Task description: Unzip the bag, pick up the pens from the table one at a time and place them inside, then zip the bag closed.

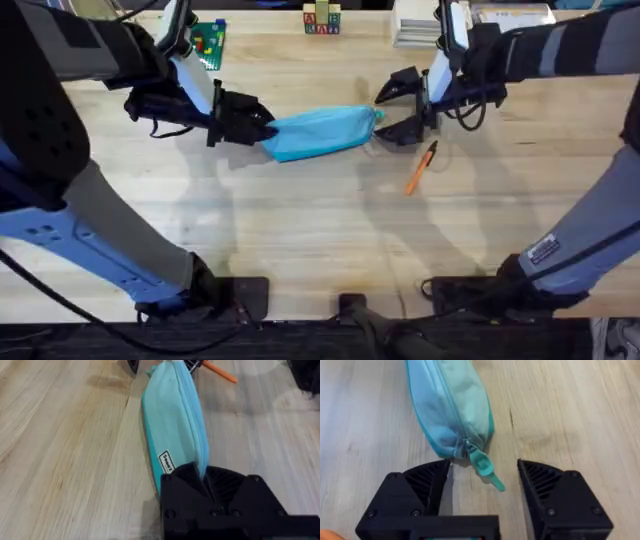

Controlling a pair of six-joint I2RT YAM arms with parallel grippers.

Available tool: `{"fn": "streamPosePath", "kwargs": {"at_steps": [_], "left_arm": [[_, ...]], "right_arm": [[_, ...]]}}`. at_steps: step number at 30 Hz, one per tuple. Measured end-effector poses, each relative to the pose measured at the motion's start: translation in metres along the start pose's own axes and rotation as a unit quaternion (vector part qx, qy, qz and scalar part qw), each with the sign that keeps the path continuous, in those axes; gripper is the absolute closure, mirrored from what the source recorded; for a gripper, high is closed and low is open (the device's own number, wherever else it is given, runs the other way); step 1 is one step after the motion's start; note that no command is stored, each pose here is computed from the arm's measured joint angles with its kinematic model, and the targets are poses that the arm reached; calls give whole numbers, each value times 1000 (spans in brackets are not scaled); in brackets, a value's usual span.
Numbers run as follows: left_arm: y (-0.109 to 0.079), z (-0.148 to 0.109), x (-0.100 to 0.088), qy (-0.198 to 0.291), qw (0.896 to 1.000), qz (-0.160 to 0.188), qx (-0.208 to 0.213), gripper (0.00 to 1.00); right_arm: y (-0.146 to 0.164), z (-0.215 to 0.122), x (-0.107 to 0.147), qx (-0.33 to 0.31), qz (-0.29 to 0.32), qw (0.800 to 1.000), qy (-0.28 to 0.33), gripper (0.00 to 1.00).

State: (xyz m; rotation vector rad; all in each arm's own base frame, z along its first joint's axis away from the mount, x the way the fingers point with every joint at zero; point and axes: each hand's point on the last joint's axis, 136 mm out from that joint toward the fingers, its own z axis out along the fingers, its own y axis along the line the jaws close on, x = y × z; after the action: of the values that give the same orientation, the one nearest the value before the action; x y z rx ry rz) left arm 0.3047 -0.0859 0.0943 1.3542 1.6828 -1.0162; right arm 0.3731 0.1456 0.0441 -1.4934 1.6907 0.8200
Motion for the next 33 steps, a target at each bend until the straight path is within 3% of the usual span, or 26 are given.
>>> {"fn": "streamPosePath", "kwargs": {"at_steps": [33], "left_arm": [[0, 0, 0, 0, 1000, 0, 0, 959]], "right_arm": [[-1, 0, -10, -1, -9, 1000, -28, 228]]}}
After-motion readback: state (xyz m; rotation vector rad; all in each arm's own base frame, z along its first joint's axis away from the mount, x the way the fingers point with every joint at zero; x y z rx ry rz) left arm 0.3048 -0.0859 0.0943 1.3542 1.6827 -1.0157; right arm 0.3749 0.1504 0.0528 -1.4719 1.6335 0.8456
